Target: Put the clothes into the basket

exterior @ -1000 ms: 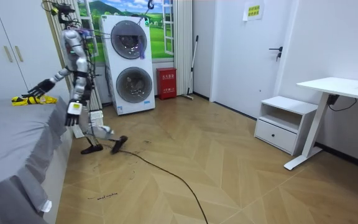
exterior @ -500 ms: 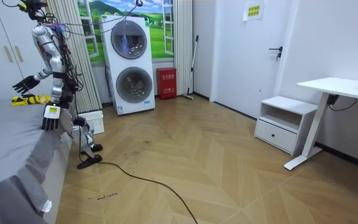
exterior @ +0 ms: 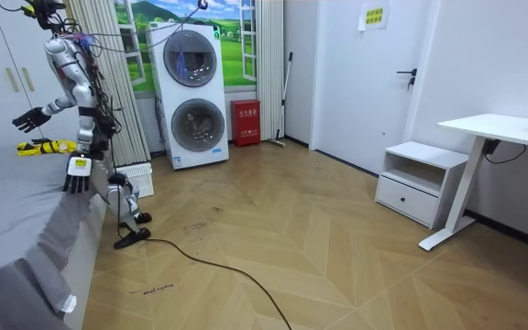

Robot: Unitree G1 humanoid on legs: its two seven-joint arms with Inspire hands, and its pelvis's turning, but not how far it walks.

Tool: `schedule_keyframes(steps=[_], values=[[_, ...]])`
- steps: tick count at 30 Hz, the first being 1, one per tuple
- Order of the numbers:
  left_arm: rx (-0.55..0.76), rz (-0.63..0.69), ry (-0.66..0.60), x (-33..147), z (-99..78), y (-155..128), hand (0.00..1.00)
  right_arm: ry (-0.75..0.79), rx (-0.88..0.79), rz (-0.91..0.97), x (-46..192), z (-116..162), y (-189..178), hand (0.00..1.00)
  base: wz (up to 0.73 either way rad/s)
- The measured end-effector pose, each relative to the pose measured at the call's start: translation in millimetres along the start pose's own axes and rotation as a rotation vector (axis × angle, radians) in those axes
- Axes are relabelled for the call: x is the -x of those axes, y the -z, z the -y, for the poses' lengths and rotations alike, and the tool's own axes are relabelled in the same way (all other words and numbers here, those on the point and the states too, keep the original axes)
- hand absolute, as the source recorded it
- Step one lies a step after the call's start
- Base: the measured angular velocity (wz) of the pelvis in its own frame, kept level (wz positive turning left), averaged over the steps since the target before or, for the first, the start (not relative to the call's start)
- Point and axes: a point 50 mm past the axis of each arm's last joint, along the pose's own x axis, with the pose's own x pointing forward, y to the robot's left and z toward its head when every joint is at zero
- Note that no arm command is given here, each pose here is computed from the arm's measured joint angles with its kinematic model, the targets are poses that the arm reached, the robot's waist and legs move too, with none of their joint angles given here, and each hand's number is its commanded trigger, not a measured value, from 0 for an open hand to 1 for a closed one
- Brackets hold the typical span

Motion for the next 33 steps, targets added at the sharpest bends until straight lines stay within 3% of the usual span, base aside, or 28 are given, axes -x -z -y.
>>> schedule_keyframes(steps=[21,33], values=[[0.002,-0.015,-0.003,-4.7,-2.6,-10,0.0,0.238,0.046,0.018,-14,14,-9,0.0,0.01],[-0.008,-0.031,-0.015,-12.1,0.2,-21,0.0,0.312,0.213,-0.144,-9,38,32,0.0,0.02]])
